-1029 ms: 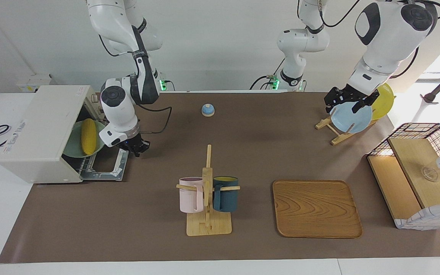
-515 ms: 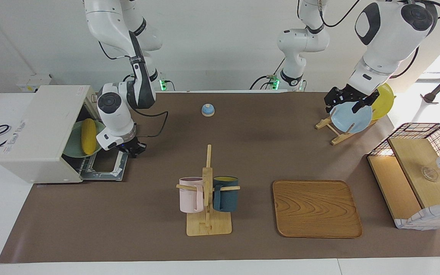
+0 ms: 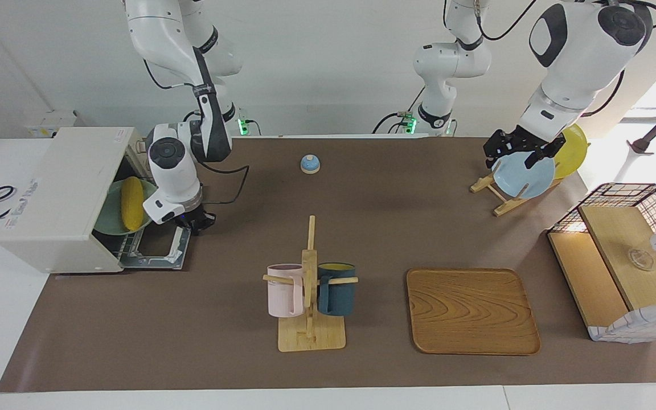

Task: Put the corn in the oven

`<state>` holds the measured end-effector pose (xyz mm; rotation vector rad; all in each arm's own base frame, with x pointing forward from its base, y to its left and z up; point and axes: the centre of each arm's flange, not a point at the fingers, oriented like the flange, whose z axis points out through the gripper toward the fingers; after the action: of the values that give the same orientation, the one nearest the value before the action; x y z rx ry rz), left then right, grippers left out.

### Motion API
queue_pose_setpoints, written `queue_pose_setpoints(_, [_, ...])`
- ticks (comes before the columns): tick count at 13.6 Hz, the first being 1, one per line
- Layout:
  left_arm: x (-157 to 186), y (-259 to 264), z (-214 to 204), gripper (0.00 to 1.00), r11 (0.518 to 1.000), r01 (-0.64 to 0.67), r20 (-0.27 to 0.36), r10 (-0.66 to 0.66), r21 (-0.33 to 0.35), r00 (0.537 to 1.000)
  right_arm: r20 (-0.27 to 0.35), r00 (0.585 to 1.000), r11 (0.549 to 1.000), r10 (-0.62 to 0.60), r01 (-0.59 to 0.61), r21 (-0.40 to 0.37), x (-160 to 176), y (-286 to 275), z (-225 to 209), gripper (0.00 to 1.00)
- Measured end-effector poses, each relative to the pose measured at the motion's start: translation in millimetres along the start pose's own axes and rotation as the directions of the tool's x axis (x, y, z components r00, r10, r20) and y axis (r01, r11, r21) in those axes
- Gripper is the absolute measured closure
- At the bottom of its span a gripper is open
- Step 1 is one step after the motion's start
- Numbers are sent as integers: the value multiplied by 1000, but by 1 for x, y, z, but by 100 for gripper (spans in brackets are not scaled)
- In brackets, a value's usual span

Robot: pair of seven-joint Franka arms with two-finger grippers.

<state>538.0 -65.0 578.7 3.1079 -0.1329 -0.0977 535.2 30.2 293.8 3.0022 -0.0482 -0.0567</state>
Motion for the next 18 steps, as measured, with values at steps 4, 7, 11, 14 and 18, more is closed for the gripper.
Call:
queue_pose_setpoints(4, [0,0,0,0,1000,0,0,0,0,1000,5,998,997,-56,56,-50,0,-5,-3,99])
queue_pose_setpoints(7, [0,0,0,0,1000,0,0,0,0,1000,47,996,993,-76,80,-90,6,-8,-22,99])
queue_pose_setpoints(11, [0,0,0,0,1000,0,0,0,0,1000,93,990,985,-107,118,-123,13,7,-76,99])
queue_pose_setpoints(14, [0,0,0,0,1000,0,0,0,0,1000,94,986,981,-135,146,-130,11,40,-116,99])
queue_pose_setpoints(18, [0,0,0,0,1000,0,0,0,0,1000,79,984,975,-160,170,-145,3,110,-151,99])
